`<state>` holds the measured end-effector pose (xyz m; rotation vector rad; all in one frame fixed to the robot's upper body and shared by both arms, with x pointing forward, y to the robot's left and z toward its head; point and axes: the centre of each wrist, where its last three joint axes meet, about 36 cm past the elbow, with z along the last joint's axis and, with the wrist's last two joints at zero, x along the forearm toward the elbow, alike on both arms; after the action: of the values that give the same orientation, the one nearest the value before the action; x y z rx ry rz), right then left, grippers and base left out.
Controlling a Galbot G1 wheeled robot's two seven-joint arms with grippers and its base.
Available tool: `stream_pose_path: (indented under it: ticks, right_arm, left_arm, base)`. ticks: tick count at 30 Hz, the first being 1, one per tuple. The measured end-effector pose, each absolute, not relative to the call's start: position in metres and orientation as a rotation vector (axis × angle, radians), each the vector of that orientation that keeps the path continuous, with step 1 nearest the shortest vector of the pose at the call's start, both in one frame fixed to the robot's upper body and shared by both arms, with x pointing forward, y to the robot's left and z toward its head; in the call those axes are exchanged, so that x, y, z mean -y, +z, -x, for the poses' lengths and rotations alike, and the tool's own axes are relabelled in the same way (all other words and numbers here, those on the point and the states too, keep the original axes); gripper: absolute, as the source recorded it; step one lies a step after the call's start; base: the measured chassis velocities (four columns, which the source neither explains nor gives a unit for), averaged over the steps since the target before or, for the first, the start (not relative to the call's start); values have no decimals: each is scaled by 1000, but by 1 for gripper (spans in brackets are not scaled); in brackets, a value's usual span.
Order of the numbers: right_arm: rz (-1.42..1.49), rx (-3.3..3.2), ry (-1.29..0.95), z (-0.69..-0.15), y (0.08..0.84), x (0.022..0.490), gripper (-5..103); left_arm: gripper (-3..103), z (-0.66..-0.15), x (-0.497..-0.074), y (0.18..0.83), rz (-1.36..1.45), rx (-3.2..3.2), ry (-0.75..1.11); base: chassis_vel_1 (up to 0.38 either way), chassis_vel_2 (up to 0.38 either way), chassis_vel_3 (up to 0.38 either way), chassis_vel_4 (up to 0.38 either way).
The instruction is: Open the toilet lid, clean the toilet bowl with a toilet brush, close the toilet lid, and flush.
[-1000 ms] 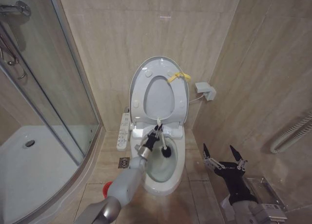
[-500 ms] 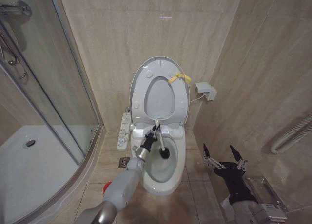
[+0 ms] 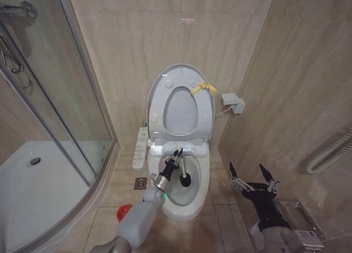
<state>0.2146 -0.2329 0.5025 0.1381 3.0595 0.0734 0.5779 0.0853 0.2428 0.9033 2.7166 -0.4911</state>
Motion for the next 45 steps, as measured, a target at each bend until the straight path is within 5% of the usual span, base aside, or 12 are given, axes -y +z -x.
stream_pose_path:
  ticks: [25,33,45]
  right_arm:
    - [-138,-3059,73,-215,502,233,100]
    - [-138,-3060,73,-215,502,233,100]
    - [-138,-3059,73,-215,502,233,100]
  left_arm:
    - [19,-587,-84,252,-877,-2711,-514]
    - [19,-541,-78,216,-921,-2744,-537]
    - [19,-561,-121,247,-906,-2682,-407]
  base:
    - [0,0,0,0]
    - [0,0,0,0]
    - [0,0,0,0]
